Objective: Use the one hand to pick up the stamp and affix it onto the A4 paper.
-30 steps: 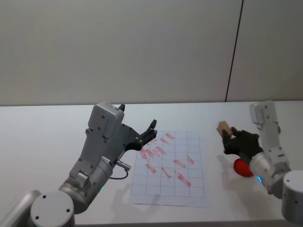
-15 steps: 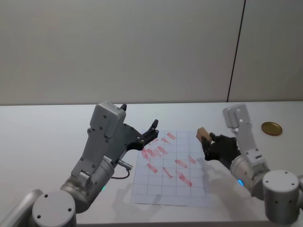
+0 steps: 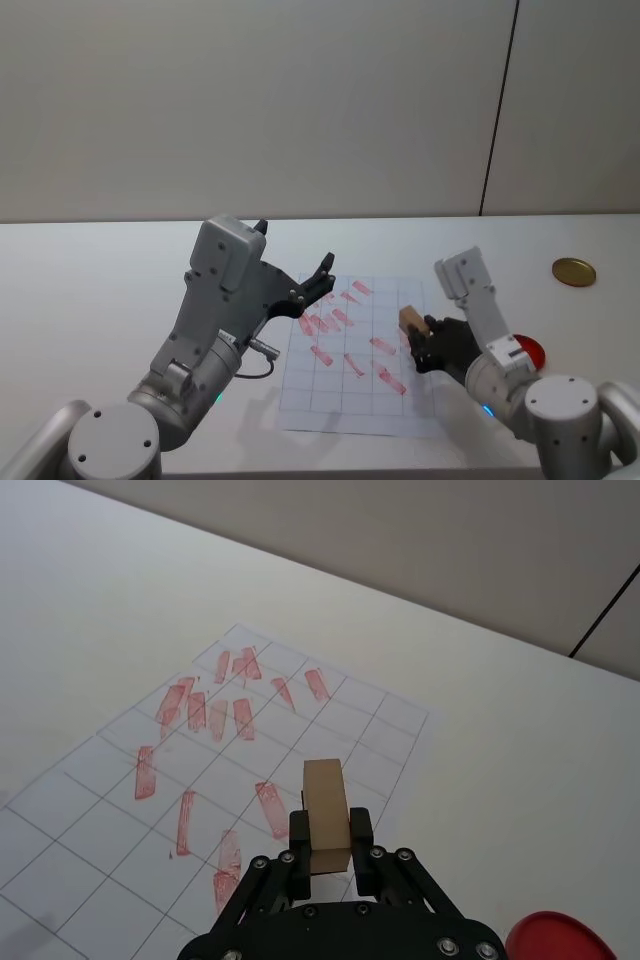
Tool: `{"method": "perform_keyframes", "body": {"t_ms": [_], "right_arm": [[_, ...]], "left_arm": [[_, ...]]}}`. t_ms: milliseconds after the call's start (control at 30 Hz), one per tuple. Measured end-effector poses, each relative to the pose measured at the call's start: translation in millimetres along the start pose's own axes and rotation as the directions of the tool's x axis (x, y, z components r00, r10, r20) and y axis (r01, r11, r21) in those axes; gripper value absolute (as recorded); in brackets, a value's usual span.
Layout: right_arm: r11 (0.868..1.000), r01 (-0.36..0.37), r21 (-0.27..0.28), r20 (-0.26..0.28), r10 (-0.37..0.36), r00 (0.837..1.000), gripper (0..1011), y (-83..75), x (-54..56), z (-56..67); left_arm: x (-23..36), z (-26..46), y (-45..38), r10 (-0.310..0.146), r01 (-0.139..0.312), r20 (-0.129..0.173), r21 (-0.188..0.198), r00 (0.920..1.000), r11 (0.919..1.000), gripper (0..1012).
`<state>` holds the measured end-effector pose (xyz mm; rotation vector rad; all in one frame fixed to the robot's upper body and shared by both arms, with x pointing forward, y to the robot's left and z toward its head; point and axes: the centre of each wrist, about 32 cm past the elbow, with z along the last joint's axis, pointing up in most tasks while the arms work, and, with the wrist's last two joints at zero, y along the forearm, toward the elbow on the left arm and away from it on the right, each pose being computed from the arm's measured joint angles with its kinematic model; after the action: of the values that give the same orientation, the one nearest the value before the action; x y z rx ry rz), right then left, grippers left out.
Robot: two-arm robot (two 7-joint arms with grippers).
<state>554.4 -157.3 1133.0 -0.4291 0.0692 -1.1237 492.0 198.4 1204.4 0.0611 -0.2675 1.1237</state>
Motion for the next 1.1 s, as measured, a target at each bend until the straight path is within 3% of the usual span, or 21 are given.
{"method": "perform_keyframes", "body": {"t_ms": [500,1100], "right_arm": [[0.997,-0.014,-0.072,0.0,0.014,1.0,224,4.6,-6.8,-8.2],[0.994,-0.023,-0.11,-0.06,0.017,0.998,224,10.3,-7.1,-17.0]], "left_arm": [[0.0,0.0,0.0,0.0,0.0,0.0,0.0,1.0,1.0,993],[0.0,0.0,0.0,0.0,0.0,0.0,0.0,1.0,1.0,993]]}}
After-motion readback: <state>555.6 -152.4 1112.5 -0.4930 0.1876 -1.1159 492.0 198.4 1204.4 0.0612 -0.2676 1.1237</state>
